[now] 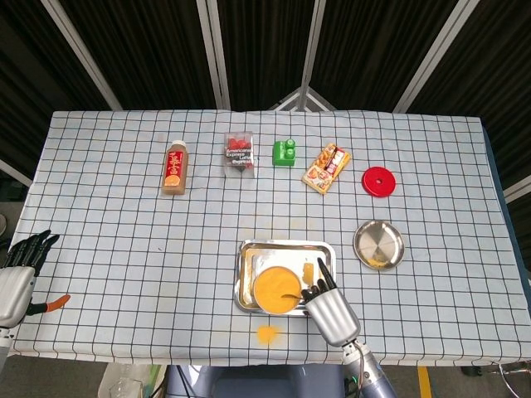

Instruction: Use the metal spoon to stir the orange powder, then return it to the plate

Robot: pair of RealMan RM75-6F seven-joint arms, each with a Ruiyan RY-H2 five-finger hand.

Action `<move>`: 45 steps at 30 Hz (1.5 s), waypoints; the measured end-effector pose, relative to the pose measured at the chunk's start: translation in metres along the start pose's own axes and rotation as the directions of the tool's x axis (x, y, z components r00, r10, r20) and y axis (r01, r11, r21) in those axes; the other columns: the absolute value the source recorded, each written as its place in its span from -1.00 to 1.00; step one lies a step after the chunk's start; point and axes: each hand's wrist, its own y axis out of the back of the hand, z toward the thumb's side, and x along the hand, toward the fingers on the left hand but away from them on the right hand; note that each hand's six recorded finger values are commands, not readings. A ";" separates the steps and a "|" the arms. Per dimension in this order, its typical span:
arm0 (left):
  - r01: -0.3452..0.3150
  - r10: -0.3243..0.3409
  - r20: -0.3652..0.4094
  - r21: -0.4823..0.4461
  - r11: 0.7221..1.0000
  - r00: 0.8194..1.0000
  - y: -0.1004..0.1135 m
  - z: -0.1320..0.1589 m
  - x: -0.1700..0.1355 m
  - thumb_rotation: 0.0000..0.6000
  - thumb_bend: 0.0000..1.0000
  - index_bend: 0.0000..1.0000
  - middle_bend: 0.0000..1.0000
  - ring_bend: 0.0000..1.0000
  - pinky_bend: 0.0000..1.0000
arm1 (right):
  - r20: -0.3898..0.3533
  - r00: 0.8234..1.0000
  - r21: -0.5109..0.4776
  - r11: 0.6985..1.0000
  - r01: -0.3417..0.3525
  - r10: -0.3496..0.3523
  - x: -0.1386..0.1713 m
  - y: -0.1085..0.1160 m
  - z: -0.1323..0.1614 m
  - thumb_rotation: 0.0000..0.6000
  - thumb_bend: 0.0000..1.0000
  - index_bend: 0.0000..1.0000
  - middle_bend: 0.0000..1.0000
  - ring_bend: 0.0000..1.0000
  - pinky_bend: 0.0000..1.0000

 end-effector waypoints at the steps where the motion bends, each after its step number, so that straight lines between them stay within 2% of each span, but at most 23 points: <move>1: -0.001 0.001 0.000 -0.001 1.000 1.000 0.000 0.000 0.000 1.00 -1.00 -1.00 -1.00 -1.00 -1.00 | 0.001 1.000 -0.003 1.000 0.006 -0.005 -0.001 0.001 0.001 1.00 0.50 0.89 0.58 -0.07 -1.00; 28: -0.007 0.007 0.001 -0.006 1.000 1.000 0.002 0.000 0.000 1.00 -1.00 -1.00 -1.00 -1.00 -1.00 | 0.030 0.998 0.011 0.998 0.062 -0.062 -0.016 0.015 -0.006 1.00 0.50 0.89 0.58 -0.07 -1.00; 45: -0.002 0.002 0.001 -0.004 1.000 1.000 0.001 0.000 0.000 1.00 -1.00 -1.00 -1.00 -1.00 -1.00 | 0.080 0.996 0.013 0.999 0.043 -0.044 -0.023 -0.001 -0.015 1.00 0.51 0.89 0.58 -0.07 -1.00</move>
